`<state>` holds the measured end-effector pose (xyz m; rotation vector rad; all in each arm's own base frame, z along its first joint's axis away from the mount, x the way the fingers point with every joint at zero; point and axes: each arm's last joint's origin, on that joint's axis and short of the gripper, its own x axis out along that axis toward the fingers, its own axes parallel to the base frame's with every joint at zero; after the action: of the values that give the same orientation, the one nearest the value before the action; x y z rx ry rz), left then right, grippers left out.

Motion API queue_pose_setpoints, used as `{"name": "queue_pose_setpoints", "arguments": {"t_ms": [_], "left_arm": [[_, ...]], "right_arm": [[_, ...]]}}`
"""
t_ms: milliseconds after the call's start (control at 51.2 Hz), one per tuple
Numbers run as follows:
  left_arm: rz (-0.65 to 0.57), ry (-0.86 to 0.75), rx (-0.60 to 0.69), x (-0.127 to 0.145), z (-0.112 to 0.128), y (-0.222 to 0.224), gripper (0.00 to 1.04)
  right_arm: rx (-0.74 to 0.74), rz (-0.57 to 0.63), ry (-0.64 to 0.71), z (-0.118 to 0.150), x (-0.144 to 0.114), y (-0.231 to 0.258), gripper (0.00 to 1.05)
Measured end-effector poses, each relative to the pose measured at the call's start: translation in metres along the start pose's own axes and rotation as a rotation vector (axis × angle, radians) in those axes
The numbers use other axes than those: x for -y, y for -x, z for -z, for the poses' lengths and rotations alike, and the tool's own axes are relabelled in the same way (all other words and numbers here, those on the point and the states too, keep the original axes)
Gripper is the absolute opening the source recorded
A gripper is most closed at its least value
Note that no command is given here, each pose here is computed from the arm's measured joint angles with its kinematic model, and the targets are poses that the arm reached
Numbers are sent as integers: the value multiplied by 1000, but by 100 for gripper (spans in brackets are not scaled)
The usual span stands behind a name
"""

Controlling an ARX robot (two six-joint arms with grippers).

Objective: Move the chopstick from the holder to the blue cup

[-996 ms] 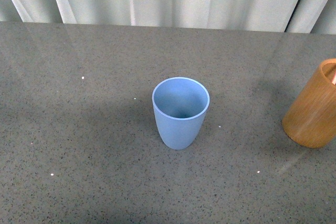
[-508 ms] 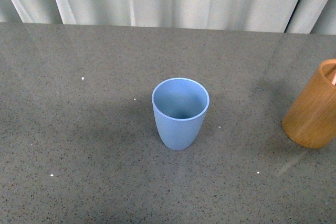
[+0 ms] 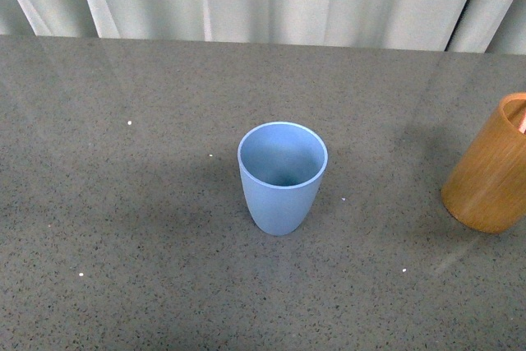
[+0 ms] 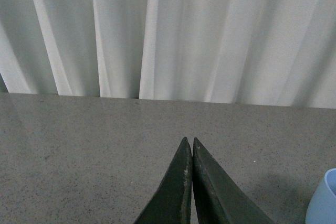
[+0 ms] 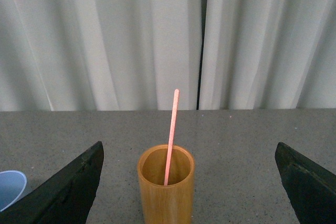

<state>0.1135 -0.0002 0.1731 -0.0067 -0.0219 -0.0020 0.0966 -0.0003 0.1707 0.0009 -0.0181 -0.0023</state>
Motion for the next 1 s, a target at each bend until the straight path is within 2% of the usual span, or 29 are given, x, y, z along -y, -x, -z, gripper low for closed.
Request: {"name": "queue_pose_setpoints", "arguments": {"t_ms": [410, 469, 742, 996], "left_arm": [[0, 0, 0, 0, 0, 7, 4], [0, -1, -36, 0, 5, 14, 4], [0, 0, -7, 0, 3, 17, 5], [0, -2, -7, 0, 3, 17, 45]], "right_arm": [[0, 0, 0, 0, 0, 0, 95], [0, 0, 0, 0, 0, 0, 95], [0, 0, 0, 0, 0, 0, 95], [0, 0, 0, 0, 0, 0, 95]]}}
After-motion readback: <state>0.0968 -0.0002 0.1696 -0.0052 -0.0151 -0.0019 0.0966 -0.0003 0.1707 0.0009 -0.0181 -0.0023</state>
